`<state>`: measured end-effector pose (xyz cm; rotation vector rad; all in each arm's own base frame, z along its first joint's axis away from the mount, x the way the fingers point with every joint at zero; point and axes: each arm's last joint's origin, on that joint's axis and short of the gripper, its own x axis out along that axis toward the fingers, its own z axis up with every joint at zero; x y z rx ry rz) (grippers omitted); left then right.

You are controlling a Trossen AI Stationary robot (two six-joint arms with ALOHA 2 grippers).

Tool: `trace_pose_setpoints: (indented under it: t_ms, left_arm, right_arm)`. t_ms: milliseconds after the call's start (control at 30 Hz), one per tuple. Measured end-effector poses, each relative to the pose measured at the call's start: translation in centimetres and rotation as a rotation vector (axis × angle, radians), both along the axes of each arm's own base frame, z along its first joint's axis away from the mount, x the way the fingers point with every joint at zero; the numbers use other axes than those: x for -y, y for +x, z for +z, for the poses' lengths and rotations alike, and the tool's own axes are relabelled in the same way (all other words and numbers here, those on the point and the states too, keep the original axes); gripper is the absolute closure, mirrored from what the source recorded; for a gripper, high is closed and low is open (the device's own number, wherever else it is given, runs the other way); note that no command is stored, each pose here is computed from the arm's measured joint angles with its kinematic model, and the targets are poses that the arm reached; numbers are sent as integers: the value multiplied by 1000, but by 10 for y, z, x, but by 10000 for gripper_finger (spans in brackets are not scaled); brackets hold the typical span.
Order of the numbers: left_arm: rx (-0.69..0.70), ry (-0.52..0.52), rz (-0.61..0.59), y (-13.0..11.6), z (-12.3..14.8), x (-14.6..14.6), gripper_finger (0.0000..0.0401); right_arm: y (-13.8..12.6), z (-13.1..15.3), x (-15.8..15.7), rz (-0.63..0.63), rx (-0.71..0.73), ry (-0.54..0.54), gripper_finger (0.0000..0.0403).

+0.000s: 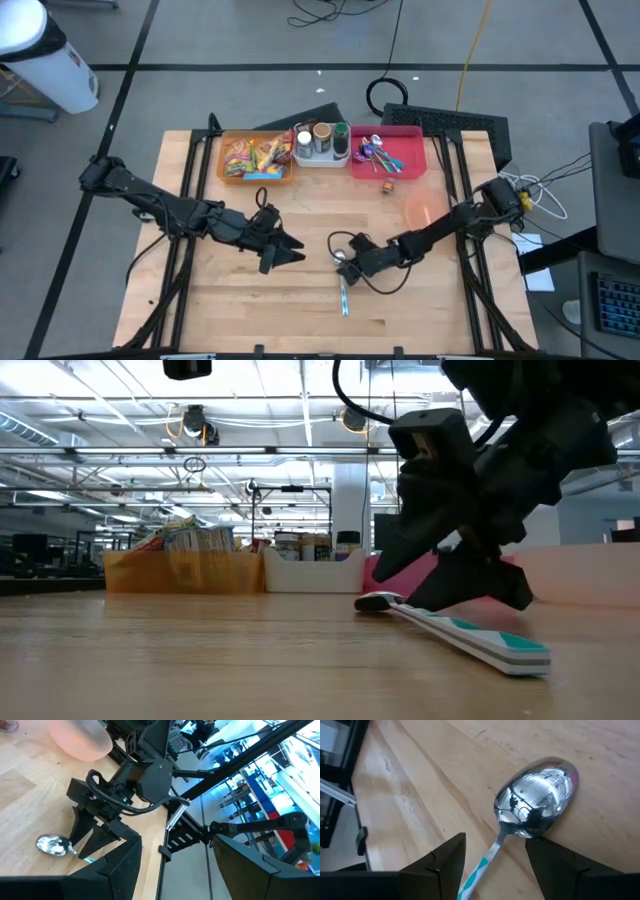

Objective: Pick & Place Food Item
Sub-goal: Put the white blue spoon into the red bin

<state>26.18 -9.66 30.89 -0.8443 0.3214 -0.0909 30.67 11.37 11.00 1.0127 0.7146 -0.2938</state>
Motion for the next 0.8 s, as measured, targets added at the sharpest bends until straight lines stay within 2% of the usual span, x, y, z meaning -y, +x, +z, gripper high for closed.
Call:
trace_pose_setpoints:
  t_ms: [233,500,667,800]
  left_arm:
    - [-1,-1,11,0,0,-1,151]
    - [-4,-9,17,0,0,-2,151]
    - [-4,-10,17,0,0,-2,151]
    - [-3,-9,16,0,0,-2,151]
  right_arm:
    - [21,-10,-7,10,0,1,204]
    - [47,-16,-17,74,-98,-78,244]
    - [48,-17,-11,77,-159,-95,289]
    - [49,-17,-8,90,-158,-108,347]
